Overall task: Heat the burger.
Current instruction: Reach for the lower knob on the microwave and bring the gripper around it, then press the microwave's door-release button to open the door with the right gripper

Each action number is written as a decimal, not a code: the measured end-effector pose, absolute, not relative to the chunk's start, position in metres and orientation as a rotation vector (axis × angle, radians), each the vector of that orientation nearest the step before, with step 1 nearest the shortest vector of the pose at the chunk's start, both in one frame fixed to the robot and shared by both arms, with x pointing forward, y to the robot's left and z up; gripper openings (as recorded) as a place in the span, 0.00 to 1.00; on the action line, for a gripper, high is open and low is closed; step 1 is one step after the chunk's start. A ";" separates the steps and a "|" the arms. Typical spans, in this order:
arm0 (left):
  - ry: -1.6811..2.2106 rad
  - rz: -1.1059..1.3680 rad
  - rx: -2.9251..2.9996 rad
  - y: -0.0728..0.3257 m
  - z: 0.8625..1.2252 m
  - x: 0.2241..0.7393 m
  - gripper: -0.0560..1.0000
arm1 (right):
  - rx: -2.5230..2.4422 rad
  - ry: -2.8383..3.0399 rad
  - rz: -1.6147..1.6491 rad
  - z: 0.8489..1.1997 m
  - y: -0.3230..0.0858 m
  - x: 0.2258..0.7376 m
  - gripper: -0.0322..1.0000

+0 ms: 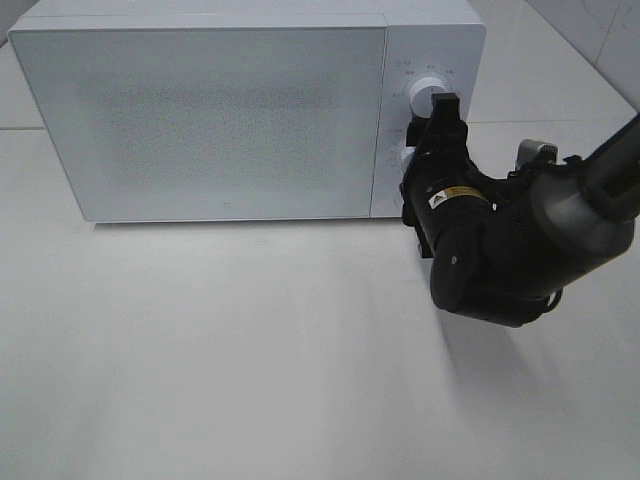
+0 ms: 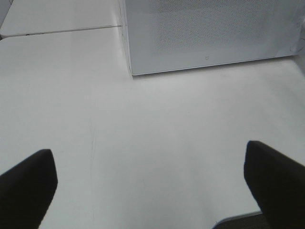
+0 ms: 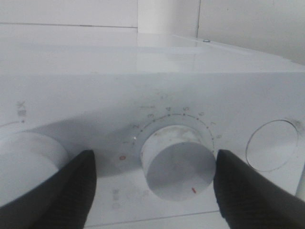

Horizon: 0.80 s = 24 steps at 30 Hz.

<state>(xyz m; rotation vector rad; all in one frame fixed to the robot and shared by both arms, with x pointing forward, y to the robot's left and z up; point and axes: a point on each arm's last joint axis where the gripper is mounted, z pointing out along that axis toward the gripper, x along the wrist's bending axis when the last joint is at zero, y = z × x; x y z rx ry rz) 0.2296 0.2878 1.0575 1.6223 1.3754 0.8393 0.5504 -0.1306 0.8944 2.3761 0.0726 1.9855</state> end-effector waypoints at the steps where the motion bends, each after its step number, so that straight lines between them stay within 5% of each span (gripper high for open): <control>1: 1.375 0.839 1.622 0.288 1.058 0.230 0.99 | 2.376 0.073 1.985 0.894 -0.131 0.550 0.69; 8: 1.375 0.839 1.622 0.288 1.058 0.230 0.99 | 2.341 0.403 1.949 0.905 -0.132 0.533 0.70; 24: 1.375 0.839 1.622 0.288 1.058 0.230 0.99 | 2.147 1.506 1.284 0.929 -0.146 0.500 0.70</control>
